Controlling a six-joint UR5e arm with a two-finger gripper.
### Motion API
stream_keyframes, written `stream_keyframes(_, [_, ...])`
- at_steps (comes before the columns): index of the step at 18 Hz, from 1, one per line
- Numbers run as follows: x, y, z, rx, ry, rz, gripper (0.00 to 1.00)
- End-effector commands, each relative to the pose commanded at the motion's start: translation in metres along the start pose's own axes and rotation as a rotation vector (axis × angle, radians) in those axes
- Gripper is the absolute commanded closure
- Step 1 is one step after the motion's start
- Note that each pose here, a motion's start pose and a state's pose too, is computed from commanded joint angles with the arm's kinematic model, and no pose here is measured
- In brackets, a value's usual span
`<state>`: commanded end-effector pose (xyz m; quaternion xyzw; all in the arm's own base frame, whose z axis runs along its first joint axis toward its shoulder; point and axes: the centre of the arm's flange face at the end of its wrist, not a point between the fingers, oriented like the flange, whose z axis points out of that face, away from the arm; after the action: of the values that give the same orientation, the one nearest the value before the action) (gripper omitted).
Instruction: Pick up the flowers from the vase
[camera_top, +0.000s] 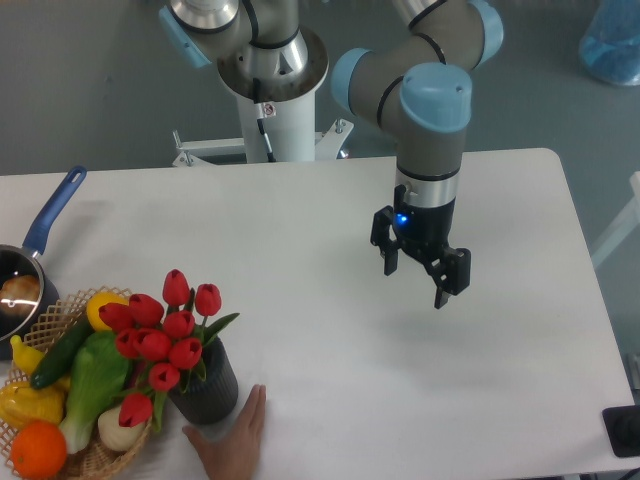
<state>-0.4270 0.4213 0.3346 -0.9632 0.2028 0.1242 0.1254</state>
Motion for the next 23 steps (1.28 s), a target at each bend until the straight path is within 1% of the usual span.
stream_keyframes(4, [0.005, -0.01, 0.002, 0.01, 0.006, 0.017, 0.0])
stream_keyframes(6, [0.009, -0.011, 0.012, 0.051, 0.031, 0.009, 0.0])
stream_keyframes(8, [0.022, -0.003, 0.025, 0.096, 0.073, -0.02, 0.0])
stream_keyframes(9, [0.026, 0.002, 0.029, 0.096, 0.082, -0.027, 0.0])
stream_keyframes(12, [0.026, 0.001, 0.028, 0.114, 0.082, -0.031, 0.0])
stream_keyframes(15, [0.025, -0.008, 0.025, 0.229, 0.089, -0.037, 0.0])
stream_keyframes(17, [0.02, -0.006, 0.021, 0.34, 0.097, -0.066, 0.0])
stream_keyframes(19, [0.017, -0.006, 0.016, 0.441, 0.107, -0.109, 0.0])
stream_keyframes(21, [0.016, -0.017, 0.009, 0.582, 0.141, -0.169, 0.0])
stream_keyframes(23, [0.013, -0.016, 0.003, 0.693, 0.162, -0.22, 0.0])
